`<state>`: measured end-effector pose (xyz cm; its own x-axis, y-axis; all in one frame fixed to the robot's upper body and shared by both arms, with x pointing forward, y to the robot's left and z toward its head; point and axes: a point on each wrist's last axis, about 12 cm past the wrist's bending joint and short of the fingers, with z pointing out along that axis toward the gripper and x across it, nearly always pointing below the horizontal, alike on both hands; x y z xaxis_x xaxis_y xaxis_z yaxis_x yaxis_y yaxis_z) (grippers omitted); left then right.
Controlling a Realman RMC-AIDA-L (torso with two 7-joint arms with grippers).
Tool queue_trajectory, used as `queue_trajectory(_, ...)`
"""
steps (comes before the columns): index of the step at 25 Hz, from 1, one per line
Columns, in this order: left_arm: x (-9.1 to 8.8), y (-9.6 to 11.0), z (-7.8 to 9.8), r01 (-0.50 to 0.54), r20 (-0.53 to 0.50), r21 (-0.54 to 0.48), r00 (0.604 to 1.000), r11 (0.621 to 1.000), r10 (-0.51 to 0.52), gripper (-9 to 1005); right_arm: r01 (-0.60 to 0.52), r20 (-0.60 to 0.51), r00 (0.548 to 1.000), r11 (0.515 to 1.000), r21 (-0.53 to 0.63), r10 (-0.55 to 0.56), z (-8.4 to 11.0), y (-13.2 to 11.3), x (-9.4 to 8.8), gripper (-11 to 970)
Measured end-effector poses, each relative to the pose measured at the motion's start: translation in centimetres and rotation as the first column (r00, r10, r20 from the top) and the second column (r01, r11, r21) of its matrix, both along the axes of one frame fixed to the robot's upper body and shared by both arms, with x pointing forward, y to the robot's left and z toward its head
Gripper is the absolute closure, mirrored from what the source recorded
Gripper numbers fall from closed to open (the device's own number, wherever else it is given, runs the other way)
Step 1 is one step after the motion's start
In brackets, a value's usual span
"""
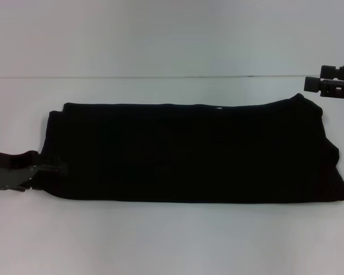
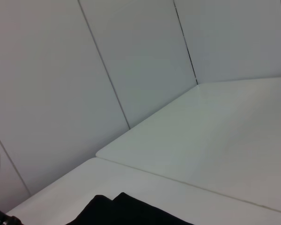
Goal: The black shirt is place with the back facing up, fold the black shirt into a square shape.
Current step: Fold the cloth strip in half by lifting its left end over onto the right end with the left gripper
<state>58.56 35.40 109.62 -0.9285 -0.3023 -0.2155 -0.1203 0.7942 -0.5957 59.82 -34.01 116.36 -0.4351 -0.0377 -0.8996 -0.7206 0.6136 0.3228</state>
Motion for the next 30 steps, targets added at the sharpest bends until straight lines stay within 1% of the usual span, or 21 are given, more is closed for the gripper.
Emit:
queue_trajectory(5,0.1,0.0,0.0,0.004,0.018,0.002,1.0,1.0,-0.005,182,0.002,-0.002,1.0,1.0,0.001,-0.002,-0.1,-0.1,-0.1,44)
queue_trajectory(8,0.1,0.2,0.0,-0.007,0.028,0.001,1.0,1.0,0.007,374,0.005,-0.004,1.0,1.0,0.002,-0.005,-0.2,-0.2,-0.2,44)
queue_trajectory(13,0.0,0.6,-0.1,-0.021,0.032,0.009,0.999,1.0,0.021,613,0.006,-0.007,1.0,1.0,0.006,-0.006,-0.3,-0.2,-0.2,43)
queue_trajectory(20,-0.3,0.6,-0.5,-0.026,0.027,0.008,0.999,1.0,0.026,762,0.005,-0.006,1.0,1.0,0.015,-0.005,-0.3,0.0,-0.3,44)
queue_trajectory(26,-1.2,1.6,-0.8,-0.061,0.031,0.016,0.998,0.998,0.061,896,0.004,-0.006,1.0,1.0,0.02,-0.004,-0.5,0.2,-0.3,43)
queue_trajectory(30,-1.8,2.8,-0.7,-0.099,0.073,0.004,0.992,0.995,0.098,993,0.007,0.002,1.0,0.998,0.065,-0.007,-0.4,0.7,-0.2,43)
